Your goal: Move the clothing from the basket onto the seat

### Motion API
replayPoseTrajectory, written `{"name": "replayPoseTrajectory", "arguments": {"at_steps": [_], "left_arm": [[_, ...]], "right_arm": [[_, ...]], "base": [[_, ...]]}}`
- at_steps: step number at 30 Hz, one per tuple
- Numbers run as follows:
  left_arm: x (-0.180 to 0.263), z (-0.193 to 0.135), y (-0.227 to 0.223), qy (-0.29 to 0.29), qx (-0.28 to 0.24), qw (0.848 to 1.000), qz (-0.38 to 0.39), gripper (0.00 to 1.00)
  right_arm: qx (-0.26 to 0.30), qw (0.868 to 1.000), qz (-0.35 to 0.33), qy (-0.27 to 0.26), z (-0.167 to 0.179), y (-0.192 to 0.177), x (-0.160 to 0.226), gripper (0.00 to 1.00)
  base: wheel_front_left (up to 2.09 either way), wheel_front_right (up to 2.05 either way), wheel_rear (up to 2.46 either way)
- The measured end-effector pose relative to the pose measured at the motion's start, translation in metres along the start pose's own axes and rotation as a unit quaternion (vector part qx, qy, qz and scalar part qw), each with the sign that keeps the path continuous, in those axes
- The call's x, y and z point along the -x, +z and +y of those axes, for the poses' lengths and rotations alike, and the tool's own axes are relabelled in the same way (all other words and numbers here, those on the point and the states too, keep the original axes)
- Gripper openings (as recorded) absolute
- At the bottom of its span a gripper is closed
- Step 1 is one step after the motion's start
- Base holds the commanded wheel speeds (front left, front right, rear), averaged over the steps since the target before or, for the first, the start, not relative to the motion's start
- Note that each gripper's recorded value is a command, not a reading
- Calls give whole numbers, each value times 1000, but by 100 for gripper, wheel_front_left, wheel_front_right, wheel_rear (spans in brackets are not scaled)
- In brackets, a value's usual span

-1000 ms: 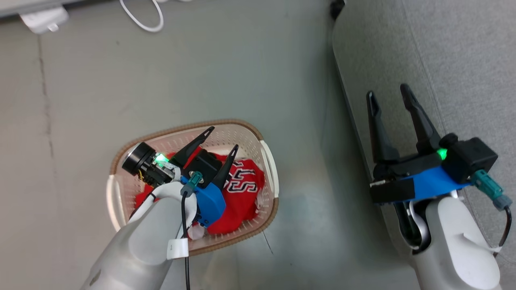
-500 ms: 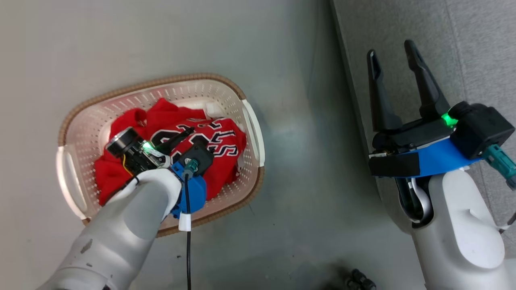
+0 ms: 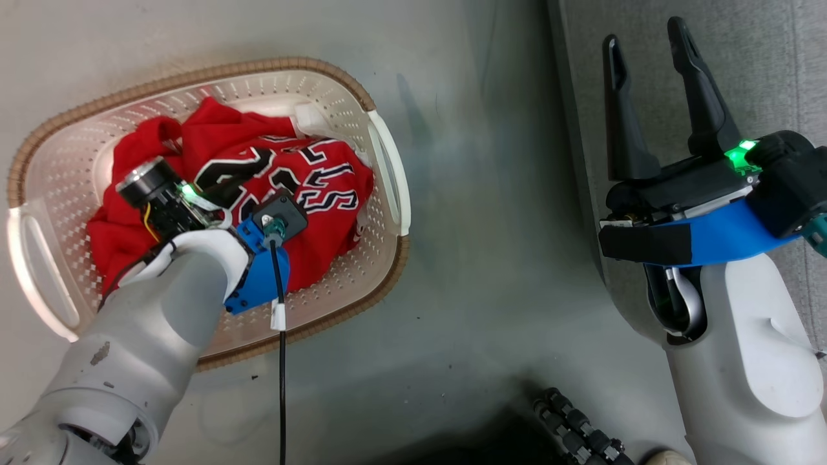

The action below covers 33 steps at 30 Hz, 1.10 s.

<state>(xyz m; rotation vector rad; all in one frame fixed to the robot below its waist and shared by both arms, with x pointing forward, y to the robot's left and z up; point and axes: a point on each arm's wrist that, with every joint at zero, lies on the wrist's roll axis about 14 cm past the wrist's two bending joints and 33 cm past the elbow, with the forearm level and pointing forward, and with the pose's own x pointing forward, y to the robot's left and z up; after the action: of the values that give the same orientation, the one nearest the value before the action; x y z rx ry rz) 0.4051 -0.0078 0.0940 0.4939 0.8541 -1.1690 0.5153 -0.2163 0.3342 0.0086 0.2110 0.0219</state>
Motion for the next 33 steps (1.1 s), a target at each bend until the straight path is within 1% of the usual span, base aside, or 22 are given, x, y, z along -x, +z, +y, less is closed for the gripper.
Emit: {"name": "replayPoseTrajectory", "arguments": {"at_steps": [5,9,14,15,16,17,18,26,33], "left_arm": [[-13,0,-12,-7,-19,1000,19,100],[-21,5,-14,1,-28,999,25,100],[-27,2,-21,-3,-34,998,43,100],[-28,3,-21,-4,-37,998,47,93],[-28,3,-22,-3,-37,998,49,44],[-28,3,-22,-3,-38,998,50,9],[-28,3,-23,-4,-40,998,53,0],[-22,6,-17,-2,-40,998,46,0],[-10,3,7,2,-29,1000,11,0]], "right_arm": [[1,1000,12,-1,-2,-14,-2,100],[1,1000,19,-3,-3,-21,-2,100],[0,1000,25,-4,-4,-28,-2,100],[-1,1000,26,-5,-4,-29,-2,100],[-1,1000,26,-5,-5,-29,-2,100],[-1,1000,26,-6,-5,-29,-2,100],[-1,1000,26,-6,-5,-29,-3,100],[-2,1000,14,-3,-3,-20,-6,100],[-3,1000,-2,-1,0,-5,-6,100]], "base": [[0,0,0],[0,0,0],[0,0,0],[0,0,0],[0,0,0],[0,0,0],[0,0,0],[0,0,0],[0,0,0]]}}
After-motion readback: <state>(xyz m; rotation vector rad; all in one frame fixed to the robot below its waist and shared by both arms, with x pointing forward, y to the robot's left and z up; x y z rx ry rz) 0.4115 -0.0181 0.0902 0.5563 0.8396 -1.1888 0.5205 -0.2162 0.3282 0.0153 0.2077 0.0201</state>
